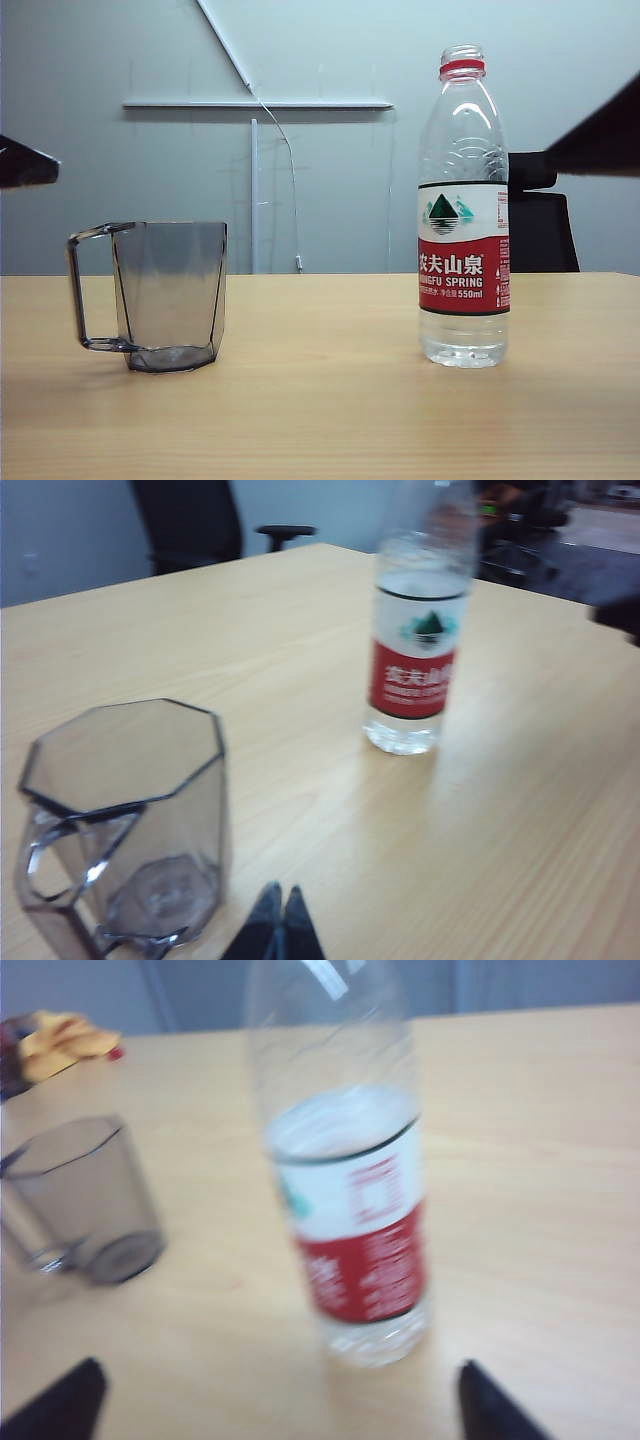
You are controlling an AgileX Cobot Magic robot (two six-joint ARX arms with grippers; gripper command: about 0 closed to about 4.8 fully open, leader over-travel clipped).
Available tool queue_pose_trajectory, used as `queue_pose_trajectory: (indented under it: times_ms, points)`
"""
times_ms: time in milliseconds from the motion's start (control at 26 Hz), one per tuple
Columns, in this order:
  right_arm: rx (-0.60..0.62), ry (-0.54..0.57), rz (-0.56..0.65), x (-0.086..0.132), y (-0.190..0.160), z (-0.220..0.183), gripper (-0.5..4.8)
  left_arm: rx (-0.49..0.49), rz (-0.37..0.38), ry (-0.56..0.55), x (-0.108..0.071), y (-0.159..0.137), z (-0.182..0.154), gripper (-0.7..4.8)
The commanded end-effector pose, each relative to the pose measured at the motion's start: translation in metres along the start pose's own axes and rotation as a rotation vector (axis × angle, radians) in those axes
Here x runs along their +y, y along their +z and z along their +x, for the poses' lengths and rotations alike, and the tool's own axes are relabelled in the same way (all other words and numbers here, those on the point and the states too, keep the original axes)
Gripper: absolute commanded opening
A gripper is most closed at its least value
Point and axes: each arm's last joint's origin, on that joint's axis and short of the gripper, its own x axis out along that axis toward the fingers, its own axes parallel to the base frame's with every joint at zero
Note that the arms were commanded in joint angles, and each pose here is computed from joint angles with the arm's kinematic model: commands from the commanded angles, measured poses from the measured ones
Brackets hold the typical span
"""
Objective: Pick up the mineral water bottle on the table and pour water into the mug until it's half full.
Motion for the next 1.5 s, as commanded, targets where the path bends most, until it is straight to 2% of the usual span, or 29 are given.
queue_pose_trajectory:
  times_ms: [38, 192, 346, 500, 653, 884, 1076, 1499]
  points:
    - [-0.056, -0.017, 0.007, -0.002, 0.007, 0.006, 4.79, -0.011, -0.001, -0.030, -0.003, 0.002, 0.000, -0.02]
    - [-0.059, 0.004, -0.040, -0.002, 0.011, 0.023, 4.79, -0.012, 0.003, -0.075, -0.007, 0.002, -0.001, -0.02]
    - [-0.024, -0.068, -0.054, -0.007, 0.007, 0.042, 4.79, -0.013, 0.004, -0.093, -0.009, 0.002, -0.001, -0.02]
    - [0.011, -0.067, -0.100, -0.009, 0.004, 0.067, 4.79, -0.012, 0.004, -0.093, -0.009, 0.002, -0.001, -0.02]
    - [0.015, -0.007, -0.096, -0.006, 0.003, 0.091, 4.79, -0.013, 0.004, -0.093, -0.009, 0.002, -0.001, -0.02]
    - [0.028, -0.011, -0.099, -0.003, -0.006, 0.115, 4.79, -0.013, 0.004, -0.093, -0.009, 0.002, -0.001, -0.02]
    - [0.008, -0.075, -0.097, -0.003, -0.010, 0.128, 4.79, -0.012, 0.004, -0.093, -0.009, 0.002, -0.001, -0.02]
    - [0.001, -0.101, -0.085, -0.005, -0.010, 0.155, 4.79, -0.013, 0.004, -0.093, -0.009, 0.002, -0.001, -0.02]
